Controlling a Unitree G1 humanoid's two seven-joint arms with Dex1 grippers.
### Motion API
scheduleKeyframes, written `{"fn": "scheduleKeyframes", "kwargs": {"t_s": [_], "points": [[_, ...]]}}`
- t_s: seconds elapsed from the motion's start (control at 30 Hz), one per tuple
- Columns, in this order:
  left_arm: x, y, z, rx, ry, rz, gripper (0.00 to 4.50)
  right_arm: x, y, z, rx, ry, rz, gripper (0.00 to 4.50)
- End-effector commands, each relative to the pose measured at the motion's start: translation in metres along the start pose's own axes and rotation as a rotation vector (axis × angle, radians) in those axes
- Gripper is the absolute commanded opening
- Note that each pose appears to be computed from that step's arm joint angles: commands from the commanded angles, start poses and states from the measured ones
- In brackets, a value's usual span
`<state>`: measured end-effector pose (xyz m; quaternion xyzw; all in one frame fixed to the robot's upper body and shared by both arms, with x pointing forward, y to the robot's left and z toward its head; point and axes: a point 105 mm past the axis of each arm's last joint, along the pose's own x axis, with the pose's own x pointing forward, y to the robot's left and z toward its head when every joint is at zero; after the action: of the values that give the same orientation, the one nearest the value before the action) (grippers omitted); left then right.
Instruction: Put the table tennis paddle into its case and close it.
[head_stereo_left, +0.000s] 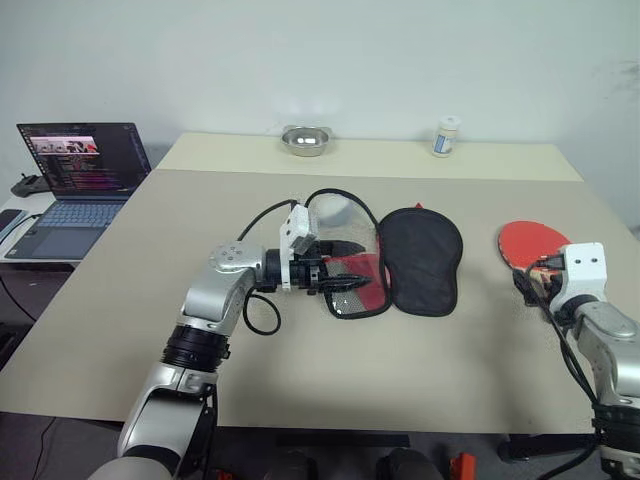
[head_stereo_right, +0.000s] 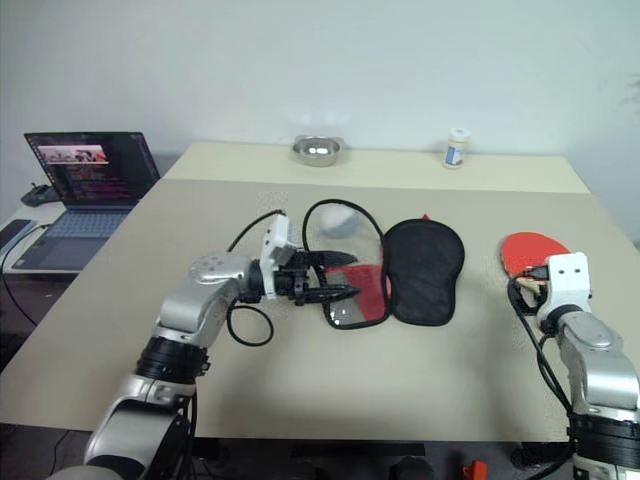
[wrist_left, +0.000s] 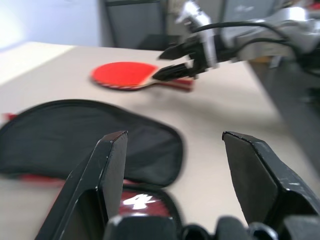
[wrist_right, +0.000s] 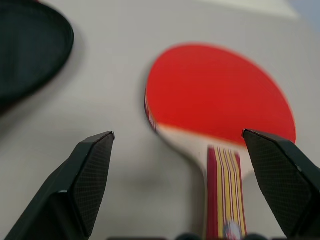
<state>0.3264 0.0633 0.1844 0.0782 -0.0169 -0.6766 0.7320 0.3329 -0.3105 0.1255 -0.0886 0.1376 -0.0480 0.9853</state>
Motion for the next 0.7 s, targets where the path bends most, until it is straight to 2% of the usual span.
{"fn": "scheduleKeyframes", "kwargs": {"t_s": [0.03, 0.17, 0.3, 0.6, 0.7], "points": [[0.004, -0.003, 0.024, 0.076, -0.017, -0.072, 3.29, -0.007, -0.011, 0.010, 0.001, -0.001, -0.001, 4.46], [0.009, 0.005, 0.025, 0.150, 0.046, -0.081, 3.29, 0.000, -0.020, 0.002, 0.011, 0.056, -0.030, 4.46], [0.016, 0.008, 0.030, 0.211, 0.052, -0.084, 3.29, 0.011, -0.021, -0.005, 0.045, 0.093, -0.016, 4.46], [0.015, 0.010, 0.026, 0.219, 0.057, -0.075, 3.29, 0.031, -0.026, -0.020, 0.091, 0.154, -0.031, 4.46], [0.014, 0.011, 0.026, 0.220, 0.057, -0.063, 3.29, 0.032, -0.029, -0.023, 0.090, 0.173, -0.048, 3.87]]}}
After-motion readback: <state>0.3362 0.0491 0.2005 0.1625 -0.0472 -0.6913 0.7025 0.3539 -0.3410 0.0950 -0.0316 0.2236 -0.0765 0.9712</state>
